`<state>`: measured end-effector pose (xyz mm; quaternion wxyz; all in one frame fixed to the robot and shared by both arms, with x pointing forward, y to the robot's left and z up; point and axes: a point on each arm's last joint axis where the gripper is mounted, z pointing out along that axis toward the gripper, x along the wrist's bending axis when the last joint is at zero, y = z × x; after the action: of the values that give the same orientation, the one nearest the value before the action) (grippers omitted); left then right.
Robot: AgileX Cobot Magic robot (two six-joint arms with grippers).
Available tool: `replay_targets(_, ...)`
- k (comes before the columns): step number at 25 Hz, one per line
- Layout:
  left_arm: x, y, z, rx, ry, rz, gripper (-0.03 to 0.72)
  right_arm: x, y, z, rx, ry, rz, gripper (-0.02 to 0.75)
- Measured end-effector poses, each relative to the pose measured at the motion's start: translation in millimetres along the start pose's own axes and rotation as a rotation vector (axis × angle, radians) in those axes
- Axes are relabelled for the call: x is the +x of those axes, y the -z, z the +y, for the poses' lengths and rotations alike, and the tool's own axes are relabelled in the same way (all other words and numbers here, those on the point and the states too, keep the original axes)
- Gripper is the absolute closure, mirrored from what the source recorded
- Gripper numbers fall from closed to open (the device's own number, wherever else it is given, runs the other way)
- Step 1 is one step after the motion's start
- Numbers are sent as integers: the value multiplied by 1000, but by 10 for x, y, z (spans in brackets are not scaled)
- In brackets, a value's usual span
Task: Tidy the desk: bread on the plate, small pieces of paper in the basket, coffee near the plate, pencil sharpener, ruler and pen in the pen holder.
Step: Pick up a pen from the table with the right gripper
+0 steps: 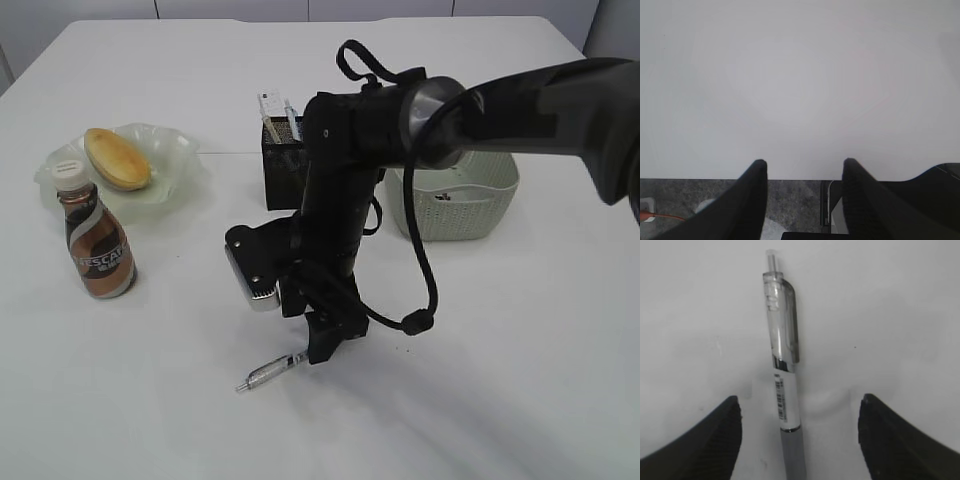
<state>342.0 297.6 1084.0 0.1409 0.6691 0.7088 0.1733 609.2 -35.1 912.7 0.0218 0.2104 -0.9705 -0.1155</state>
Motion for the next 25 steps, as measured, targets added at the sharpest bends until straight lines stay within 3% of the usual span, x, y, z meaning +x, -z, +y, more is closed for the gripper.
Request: replay_targets(25, 0, 0, 0, 0, 0, 0, 328, -4, -159, -84, 56, -17, 31, 206)
